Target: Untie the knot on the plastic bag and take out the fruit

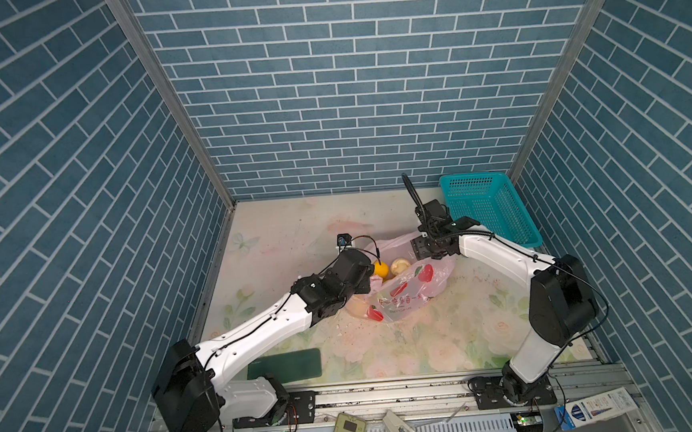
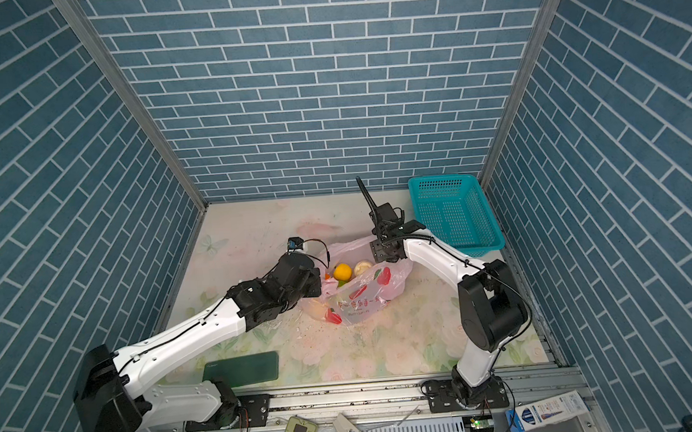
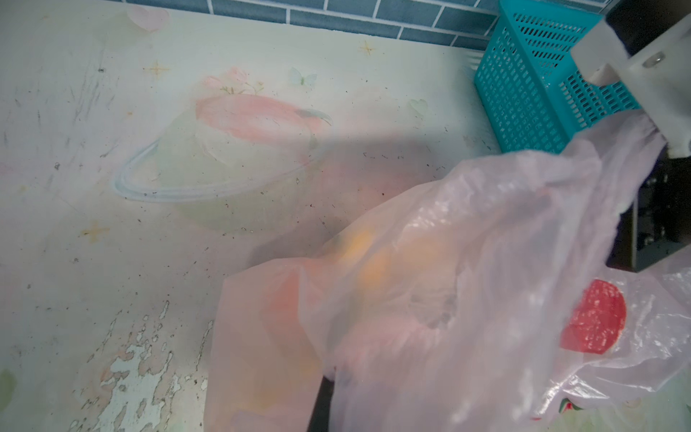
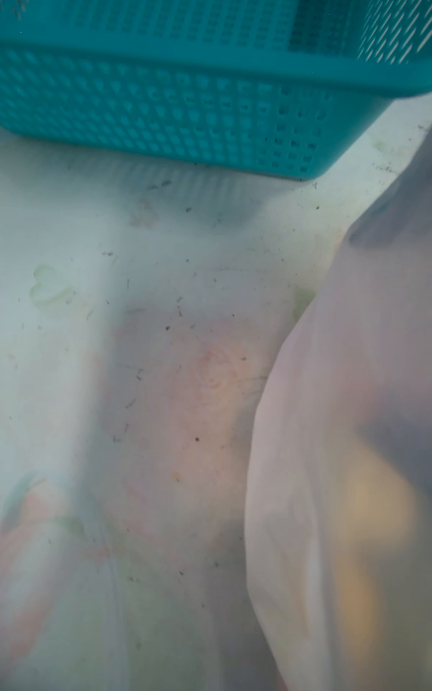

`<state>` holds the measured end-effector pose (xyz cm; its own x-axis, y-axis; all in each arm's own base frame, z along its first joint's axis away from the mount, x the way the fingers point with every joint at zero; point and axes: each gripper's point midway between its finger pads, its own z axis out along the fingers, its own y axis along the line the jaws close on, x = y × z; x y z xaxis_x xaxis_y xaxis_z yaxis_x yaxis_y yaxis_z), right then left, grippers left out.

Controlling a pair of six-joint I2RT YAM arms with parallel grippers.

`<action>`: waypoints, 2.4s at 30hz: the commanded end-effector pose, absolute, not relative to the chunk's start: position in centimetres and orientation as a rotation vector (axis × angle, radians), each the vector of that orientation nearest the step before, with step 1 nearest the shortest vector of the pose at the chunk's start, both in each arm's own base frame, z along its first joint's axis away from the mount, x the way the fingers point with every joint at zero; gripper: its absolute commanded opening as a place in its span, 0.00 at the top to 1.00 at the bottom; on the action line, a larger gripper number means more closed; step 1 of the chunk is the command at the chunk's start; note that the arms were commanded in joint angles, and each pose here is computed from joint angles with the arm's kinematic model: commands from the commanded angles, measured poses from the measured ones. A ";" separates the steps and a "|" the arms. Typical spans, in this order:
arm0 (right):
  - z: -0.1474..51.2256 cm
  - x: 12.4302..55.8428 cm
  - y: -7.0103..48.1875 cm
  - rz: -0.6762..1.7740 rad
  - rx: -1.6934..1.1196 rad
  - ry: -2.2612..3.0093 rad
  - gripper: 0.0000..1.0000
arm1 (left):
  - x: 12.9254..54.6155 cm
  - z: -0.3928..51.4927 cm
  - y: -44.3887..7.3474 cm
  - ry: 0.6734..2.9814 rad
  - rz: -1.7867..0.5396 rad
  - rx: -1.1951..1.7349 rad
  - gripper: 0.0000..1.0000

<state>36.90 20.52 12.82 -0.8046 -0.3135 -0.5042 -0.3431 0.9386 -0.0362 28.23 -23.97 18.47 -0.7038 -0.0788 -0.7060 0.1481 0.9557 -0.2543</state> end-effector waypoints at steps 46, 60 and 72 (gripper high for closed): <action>18.2 23.8 31.5 0.572 -0.529 2.504 0.27 | 25.0 20.0 -23.1 2.314 -0.467 0.134 1.00; 19.2 39.8 24.4 0.121 -0.054 2.226 0.27 | 23.2 16.3 -21.5 2.389 -0.341 0.266 1.00; 18.2 30.3 28.8 0.381 -0.451 2.383 0.26 | 25.2 19.3 -24.0 2.348 -0.477 0.179 1.00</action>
<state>34.08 28.21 16.95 -0.7171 -0.1537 -0.6798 -0.3204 0.9389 0.1257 24.69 -23.62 17.53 -0.7352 0.0514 -0.6759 0.2768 0.9330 -0.2301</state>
